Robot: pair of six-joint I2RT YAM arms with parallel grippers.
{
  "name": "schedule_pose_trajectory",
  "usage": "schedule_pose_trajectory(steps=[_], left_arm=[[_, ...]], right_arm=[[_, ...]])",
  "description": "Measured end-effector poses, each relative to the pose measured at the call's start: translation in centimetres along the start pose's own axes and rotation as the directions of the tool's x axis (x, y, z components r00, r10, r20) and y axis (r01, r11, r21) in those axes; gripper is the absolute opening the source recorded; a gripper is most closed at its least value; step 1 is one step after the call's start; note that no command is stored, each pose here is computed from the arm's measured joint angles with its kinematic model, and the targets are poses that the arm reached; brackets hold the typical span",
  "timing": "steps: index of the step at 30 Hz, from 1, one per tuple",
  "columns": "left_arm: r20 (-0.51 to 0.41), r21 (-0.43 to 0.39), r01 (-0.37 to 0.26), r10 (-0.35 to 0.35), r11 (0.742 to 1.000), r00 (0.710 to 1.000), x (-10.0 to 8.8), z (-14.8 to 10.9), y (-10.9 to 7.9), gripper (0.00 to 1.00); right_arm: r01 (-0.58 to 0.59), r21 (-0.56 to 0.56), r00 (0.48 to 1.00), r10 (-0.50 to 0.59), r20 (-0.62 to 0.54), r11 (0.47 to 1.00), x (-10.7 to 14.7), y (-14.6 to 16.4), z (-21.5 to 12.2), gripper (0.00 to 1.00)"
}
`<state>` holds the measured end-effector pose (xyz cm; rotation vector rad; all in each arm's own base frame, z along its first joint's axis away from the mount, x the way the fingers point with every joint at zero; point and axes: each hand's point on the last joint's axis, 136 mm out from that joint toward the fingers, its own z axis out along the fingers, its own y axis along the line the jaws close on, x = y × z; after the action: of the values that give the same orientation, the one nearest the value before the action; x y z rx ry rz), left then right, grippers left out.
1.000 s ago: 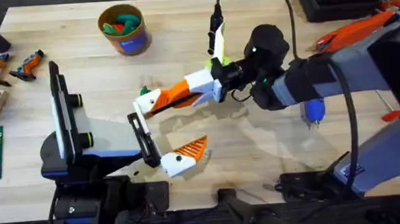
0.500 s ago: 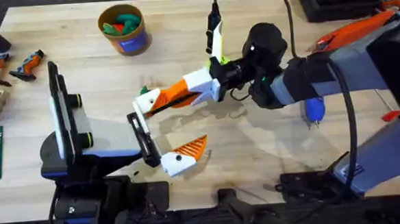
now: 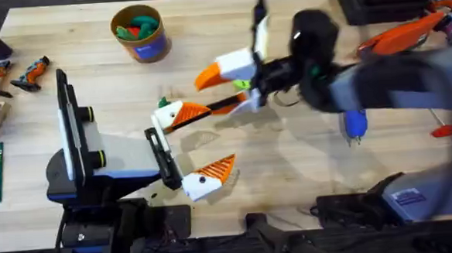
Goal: Pick up the gripper from the table and insert it into the empty holder that is missing its gripper. Then pick up a screw, insert it into the mounting hole, and use the screwdriver to tighten it. Finally, clean up the table by picking up the vegetable and placing it into the bucket.
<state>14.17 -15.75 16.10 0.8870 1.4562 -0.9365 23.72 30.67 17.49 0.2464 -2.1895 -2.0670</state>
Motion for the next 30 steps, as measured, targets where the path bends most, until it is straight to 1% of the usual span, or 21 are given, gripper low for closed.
schedule_pose_trajectory(steps=[5,8,12,14,16,17,19,22,26,30], left_arm=[[0.0,0.0,0.0,0.0,1.0,1.0,0.0,0.0,0.0,0.986],[0.0,0.0,0.0,0.0,1.0,1.0,0.0,0.0,0.0,0.986],[0.0,0.0,0.0,0.0,1.0,1.0,0.0,0.0,0.0,0.986],[0.0,0.0,0.0,0.0,1.0,1.0,0.0,0.0,0.0,0.985],[0.0,0.0,0.0,0.0,1.0,1.0,0.0,0.0,0.0,0.985],[0.0,0.0,0.0,0.0,1.0,1.0,0.0,0.0,0.0,0.985],[0.0,0.0,0.0,0.0,1.0,1.0,0.0,0.0,0.0,0.986],[0.0,0.0,0.0,0.0,1.0,1.0,0.0,0.0,0.0,0.985],[0.0,0.0,0.0,0.0,1.0,1.0,0.0,0.0,0.0,0.986],[0.0,0.0,0.0,0.0,1.0,1.0,0.0,0.0,0.0,0.985]], right_arm=[[0.0,0.081,0.991,-0.011,0.135,0.997,-0.9,1.8,-5.5,0.88],[0.025,0.139,0.976,-0.054,0.211,0.99,-1.3,3.4,-8.8,0.88],[0.035,0.262,0.955,-0.11,0.274,0.964,-1.5,4.7,-12.0,0.88],[0.034,0.36,0.952,-0.14,0.273,0.932,-1.3,4.7,-12.8,0.88],[0.039,0.468,0.951,-0.176,0.253,0.883,-1.0,4.6,-13.4,0.882],[0.043,0.53,0.952,-0.197,0.236,0.847,-0.8,4.6,-13.8,0.882],[0.073,0.642,0.949,-0.25,0.19,0.764,-0.9,4.5,-14.4,0.884],[0.116,0.767,0.943,-0.313,0.115,0.631,-1.4,4.6,-15.3,0.884],[0.147,0.867,0.939,-0.342,0.029,0.477,-2.7,3.9,-15.9,0.884],[0.169,0.926,0.945,-0.322,-0.055,0.337,-4.2,2.0,-15.7,0.885]])
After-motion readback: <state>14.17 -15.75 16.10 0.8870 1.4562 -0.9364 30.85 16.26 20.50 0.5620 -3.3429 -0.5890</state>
